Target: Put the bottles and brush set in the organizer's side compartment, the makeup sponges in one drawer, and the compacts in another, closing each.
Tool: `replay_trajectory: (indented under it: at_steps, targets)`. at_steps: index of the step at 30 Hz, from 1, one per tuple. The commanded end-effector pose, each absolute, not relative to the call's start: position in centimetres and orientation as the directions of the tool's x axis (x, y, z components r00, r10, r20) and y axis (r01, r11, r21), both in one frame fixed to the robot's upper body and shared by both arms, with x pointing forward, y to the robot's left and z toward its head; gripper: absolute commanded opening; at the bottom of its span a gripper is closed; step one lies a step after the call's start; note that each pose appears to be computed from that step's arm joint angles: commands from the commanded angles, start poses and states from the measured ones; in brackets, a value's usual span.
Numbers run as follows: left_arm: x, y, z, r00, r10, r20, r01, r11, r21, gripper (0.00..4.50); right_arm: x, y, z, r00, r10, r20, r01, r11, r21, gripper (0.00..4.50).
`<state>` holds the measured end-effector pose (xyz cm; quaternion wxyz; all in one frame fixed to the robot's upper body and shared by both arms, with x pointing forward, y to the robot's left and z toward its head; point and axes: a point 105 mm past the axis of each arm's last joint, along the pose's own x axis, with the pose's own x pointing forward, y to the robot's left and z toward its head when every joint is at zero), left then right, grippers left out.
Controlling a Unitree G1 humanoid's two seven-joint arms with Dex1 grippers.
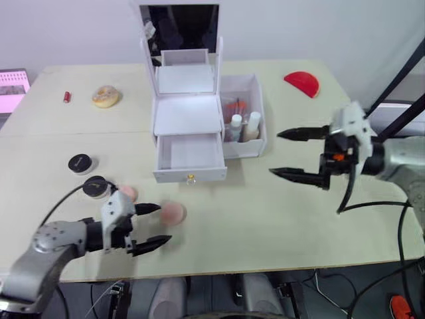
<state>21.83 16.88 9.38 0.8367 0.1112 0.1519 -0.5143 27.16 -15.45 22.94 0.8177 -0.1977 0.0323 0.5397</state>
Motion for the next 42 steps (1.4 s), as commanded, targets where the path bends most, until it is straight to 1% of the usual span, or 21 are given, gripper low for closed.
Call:
replay_trajectory:
  at_steps: [1, 3, 6, 10, 13, 16, 19, 26, 29, 31, 37, 39, 42]
  targets:
    - [22.4, 17.4, 9.8, 0.462, -0.809, -0.364, 0.882, 0.462, 0.093, 4.45, 26.6, -15.0, 24.2, 0.412, 0.878, -0.243, -0.885, 0.322, -0.337, 4.50]
    - [22.6, 17.5, 9.9, 0.464, -0.807, -0.365, 0.882, 0.458, 0.109, 4.45, 26.5, -14.8, 24.5, 0.409, 0.884, -0.228, -0.886, 0.325, -0.331, 4.50]
    - [23.4, 17.7, 9.9, 0.500, -0.792, -0.350, 0.864, 0.483, 0.141, 4.45, 26.4, -14.6, 24.5, 0.405, 0.888, -0.219, -0.889, 0.326, -0.321, 4.50]
    - [24.0, 17.3, 8.0, 0.496, -0.783, -0.376, 0.866, 0.473, 0.158, 4.45, 26.3, -14.6, 24.4, 0.408, 0.886, -0.219, -0.889, 0.331, -0.317, 4.50]
    - [23.6, 16.3, 7.0, 0.445, -0.816, -0.368, 0.892, 0.439, 0.105, 4.45, 26.3, -14.8, 24.4, 0.422, 0.880, -0.219, -0.884, 0.345, -0.315, 4.50]
    - [23.9, 16.0, 6.5, 0.459, -0.818, -0.347, 0.884, 0.459, 0.089, 4.45, 26.4, -15.0, 24.4, 0.434, 0.873, -0.221, -0.878, 0.356, -0.319, 4.50]
    - [24.2, 16.1, 5.8, 0.471, -0.810, -0.351, 0.875, 0.479, 0.069, 4.45, 26.4, -15.1, 24.5, 0.440, 0.870, -0.224, -0.876, 0.360, -0.322, 4.50]
    - [23.9, 16.1, 5.4, 0.458, -0.821, -0.342, 0.877, 0.480, 0.024, 4.45, 26.4, -15.3, 24.4, 0.453, 0.861, -0.231, -0.870, 0.371, -0.324, 4.50]
    - [23.9, 16.0, 5.6, 0.461, -0.823, -0.331, 0.876, 0.481, 0.025, 3.65, 26.2, -15.3, 24.3, 0.451, 0.862, -0.231, -0.872, 0.371, -0.320, 4.50]
    - [23.9, 15.9, 5.7, 0.459, -0.827, -0.324, 0.878, 0.478, 0.024, 2.73, 26.1, -15.2, 24.1, 0.450, 0.862, -0.235, -0.874, 0.370, -0.316, 4.50]
    - [23.7, 16.1, 6.5, 0.449, -0.839, -0.307, 0.883, 0.469, 0.008, 2.69, 26.0, -15.2, 23.9, 0.451, 0.860, -0.239, -0.875, 0.373, -0.310, 4.50]
    - [23.6, 16.7, 7.4, 0.451, -0.839, -0.304, 0.882, 0.471, 0.007, 2.69, 26.0, -15.1, 23.9, 0.450, 0.860, -0.241, -0.875, 0.371, -0.310, 4.50]
    - [23.6, 18.5, 10.3, 0.472, -0.828, -0.304, 0.873, 0.487, 0.029, 2.69, 26.0, -15.1, 23.9, 0.451, 0.860, -0.240, -0.875, 0.373, -0.308, 4.50]
